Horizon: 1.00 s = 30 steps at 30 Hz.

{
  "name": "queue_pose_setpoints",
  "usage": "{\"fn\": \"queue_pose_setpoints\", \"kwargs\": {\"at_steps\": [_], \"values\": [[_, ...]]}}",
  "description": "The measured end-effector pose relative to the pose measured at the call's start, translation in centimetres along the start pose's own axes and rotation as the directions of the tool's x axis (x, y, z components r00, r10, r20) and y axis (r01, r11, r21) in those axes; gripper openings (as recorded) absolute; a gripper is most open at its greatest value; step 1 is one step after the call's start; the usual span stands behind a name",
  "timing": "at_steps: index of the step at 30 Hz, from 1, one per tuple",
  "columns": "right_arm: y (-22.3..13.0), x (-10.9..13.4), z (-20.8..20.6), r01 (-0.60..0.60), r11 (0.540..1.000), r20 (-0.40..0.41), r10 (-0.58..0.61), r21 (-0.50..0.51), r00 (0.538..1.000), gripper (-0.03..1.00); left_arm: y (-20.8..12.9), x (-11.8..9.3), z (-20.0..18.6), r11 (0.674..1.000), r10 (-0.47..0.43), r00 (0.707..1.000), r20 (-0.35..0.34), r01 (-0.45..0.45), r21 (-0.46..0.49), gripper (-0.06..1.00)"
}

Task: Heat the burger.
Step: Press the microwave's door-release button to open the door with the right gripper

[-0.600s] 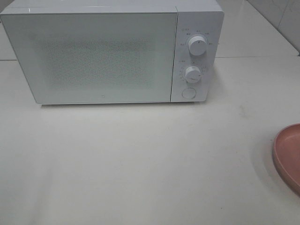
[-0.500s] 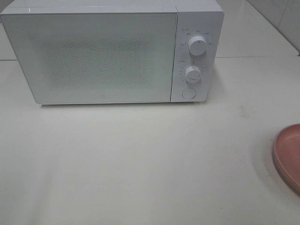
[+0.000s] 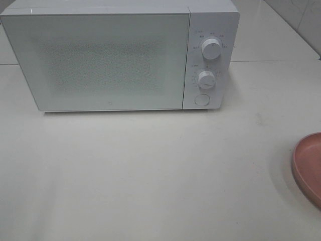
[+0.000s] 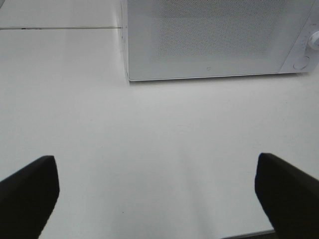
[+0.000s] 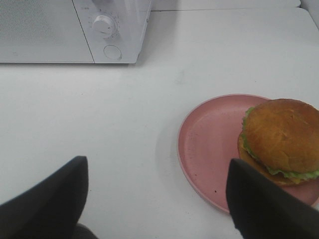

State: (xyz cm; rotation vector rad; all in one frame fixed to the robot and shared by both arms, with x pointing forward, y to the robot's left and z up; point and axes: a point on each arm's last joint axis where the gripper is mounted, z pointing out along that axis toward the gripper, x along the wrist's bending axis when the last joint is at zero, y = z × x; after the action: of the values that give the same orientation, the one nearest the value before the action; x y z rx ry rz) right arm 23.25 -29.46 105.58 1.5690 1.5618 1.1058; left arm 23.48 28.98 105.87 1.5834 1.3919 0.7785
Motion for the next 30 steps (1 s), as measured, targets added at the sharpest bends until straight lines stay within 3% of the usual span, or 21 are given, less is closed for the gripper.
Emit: {"fn": "queue_pose_setpoints", "kwargs": {"at_steps": [13, 30], "values": [[1.8, 0.2, -0.2, -0.007, 0.999, -0.003, 0.007, -0.037, 1.000, 0.75, 0.0, 0.0, 0.0, 1.000, 0.000, 1.000, 0.000, 0.000, 0.000, 0.99], [5.4, 0.3, 4.7, -0.022, 1.000, 0.009, 0.022, 0.006, 1.000, 0.75, 0.0, 0.0, 0.0, 1.000, 0.000, 1.000, 0.000, 0.000, 0.000, 0.99]]}}
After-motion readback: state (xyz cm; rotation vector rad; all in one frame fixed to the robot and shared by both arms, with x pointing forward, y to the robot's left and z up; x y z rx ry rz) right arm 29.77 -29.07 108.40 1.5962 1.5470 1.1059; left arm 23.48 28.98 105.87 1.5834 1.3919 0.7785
